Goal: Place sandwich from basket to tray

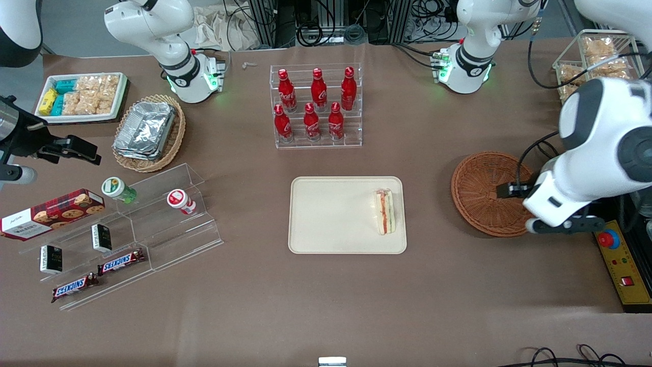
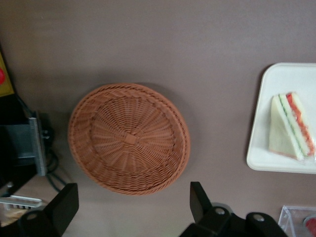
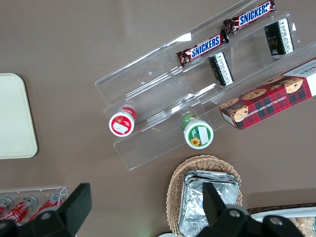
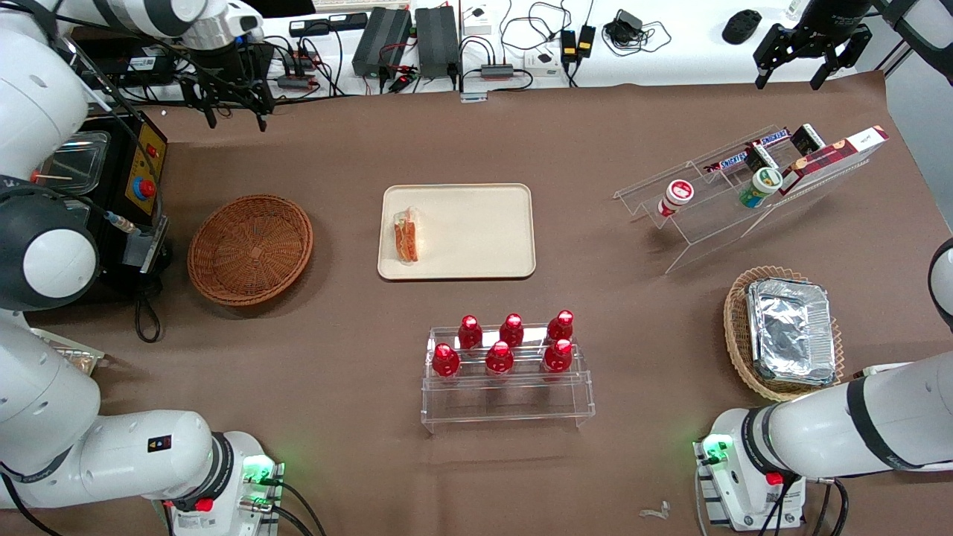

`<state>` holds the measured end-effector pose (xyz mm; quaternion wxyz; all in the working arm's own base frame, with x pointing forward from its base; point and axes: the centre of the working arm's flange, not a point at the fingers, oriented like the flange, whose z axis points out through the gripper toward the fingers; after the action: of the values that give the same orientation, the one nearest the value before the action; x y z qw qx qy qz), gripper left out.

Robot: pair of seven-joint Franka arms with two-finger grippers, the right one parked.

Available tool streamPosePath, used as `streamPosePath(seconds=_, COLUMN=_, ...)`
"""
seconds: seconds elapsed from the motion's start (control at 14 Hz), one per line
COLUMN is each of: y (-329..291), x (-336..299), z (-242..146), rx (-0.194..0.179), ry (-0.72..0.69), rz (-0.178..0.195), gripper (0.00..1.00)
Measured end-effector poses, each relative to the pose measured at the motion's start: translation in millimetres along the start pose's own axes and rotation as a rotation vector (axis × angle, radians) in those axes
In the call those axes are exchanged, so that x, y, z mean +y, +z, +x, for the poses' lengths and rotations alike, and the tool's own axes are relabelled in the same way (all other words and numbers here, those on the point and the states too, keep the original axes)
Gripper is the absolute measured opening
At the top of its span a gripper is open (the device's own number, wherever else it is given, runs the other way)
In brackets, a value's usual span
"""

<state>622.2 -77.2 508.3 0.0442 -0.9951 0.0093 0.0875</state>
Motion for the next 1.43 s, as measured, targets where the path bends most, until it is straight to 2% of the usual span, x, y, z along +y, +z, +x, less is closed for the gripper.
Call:
streamPosePath(seconds=0.14, y=-17.3, x=-16.1, z=-11.2, rx=0.011, ry=0.037, rz=0.002, gripper=1.00)
streamPosePath(seconds=0.36, y=-34.6, x=-33.8, z=-24.5, rx=0.016, ry=0.047, rz=-0.020, gripper=1.00)
streamPosePath(seconds=0.5, y=-41.6, x=-39.0, z=-28.5, rx=0.028, ry=0.042, rz=-0.021, gripper=1.00)
streamPosePath(seconds=0.64, y=-46.9, x=-38.5, z=-30.2, rx=0.038, ry=0.042, rz=-0.020, gripper=1.00)
streamPosePath(seconds=1.29, y=-48.7, x=-37.1, z=-29.5, rx=0.043, ry=0.043, rz=-0.022, gripper=1.00)
streamPosePath(seconds=1.43, y=-54.1, x=-37.9, z=-28.9, rx=0.056, ry=0.042, rz=-0.023, gripper=1.00)
